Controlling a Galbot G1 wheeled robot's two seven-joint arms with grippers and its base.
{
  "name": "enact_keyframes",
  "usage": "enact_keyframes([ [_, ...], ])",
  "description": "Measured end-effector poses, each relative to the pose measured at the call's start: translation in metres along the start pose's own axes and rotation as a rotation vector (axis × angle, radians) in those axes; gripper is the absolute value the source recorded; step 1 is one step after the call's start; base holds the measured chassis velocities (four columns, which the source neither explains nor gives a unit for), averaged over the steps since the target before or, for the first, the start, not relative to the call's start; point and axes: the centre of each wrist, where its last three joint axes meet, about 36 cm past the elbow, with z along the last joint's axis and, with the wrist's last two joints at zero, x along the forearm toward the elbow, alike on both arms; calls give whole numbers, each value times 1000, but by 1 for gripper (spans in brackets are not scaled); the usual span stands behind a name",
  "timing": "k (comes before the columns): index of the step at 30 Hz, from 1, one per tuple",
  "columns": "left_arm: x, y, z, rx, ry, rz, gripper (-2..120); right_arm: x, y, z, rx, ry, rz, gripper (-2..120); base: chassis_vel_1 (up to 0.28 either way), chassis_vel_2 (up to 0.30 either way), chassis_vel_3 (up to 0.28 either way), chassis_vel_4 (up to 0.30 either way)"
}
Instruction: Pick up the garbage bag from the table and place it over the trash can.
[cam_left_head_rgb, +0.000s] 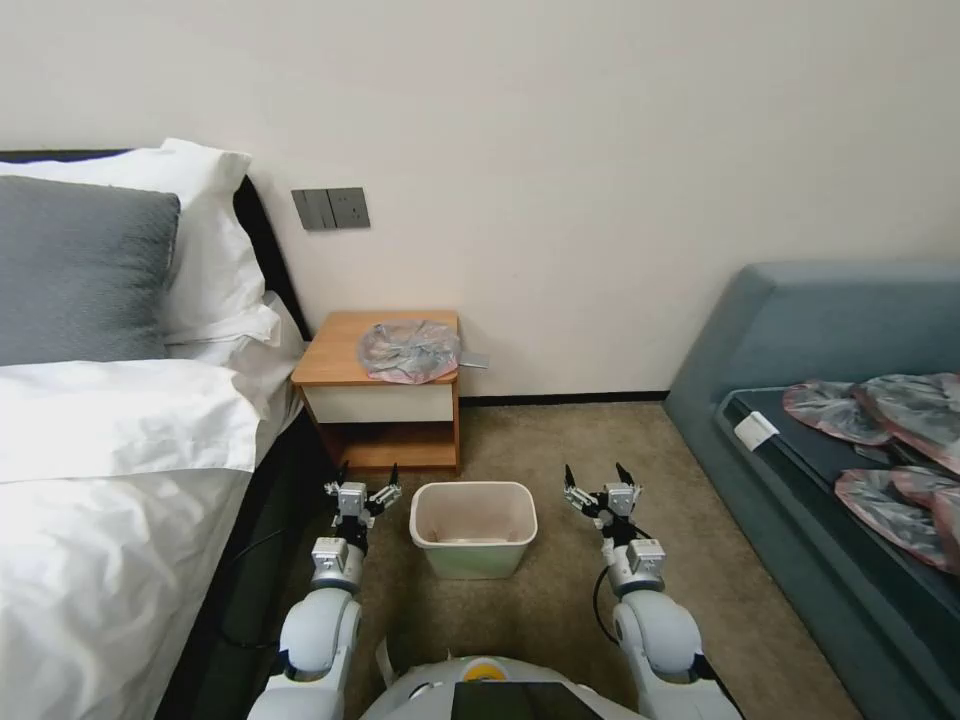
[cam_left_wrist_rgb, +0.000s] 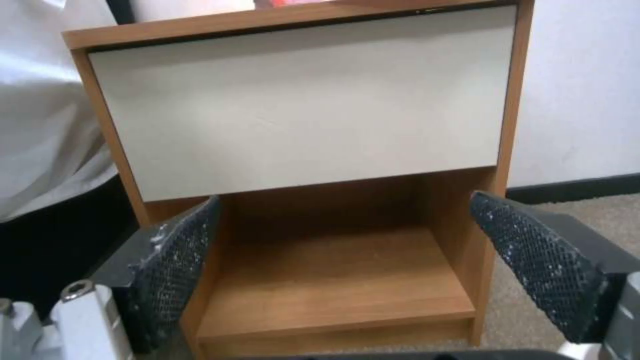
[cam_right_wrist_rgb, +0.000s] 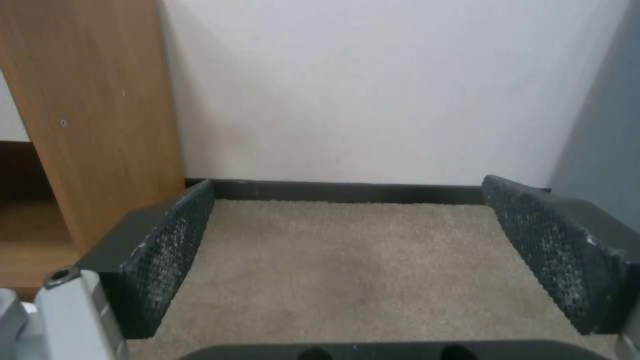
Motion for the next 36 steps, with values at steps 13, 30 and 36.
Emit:
enact_keyframes([
  [13, 0, 0, 0, 0, 0, 0, 96, 0, 0, 0, 0, 0, 0, 100, 0, 0, 0, 0],
  [30, 0, 0, 0, 0, 0, 0, 96, 0, 0, 0, 0, 0, 0, 100, 0, 0, 0, 0],
  [36, 0, 0, 0, 0, 0, 0, 96, 0, 0, 0, 0, -1, 0, 100, 0, 0, 0, 0],
])
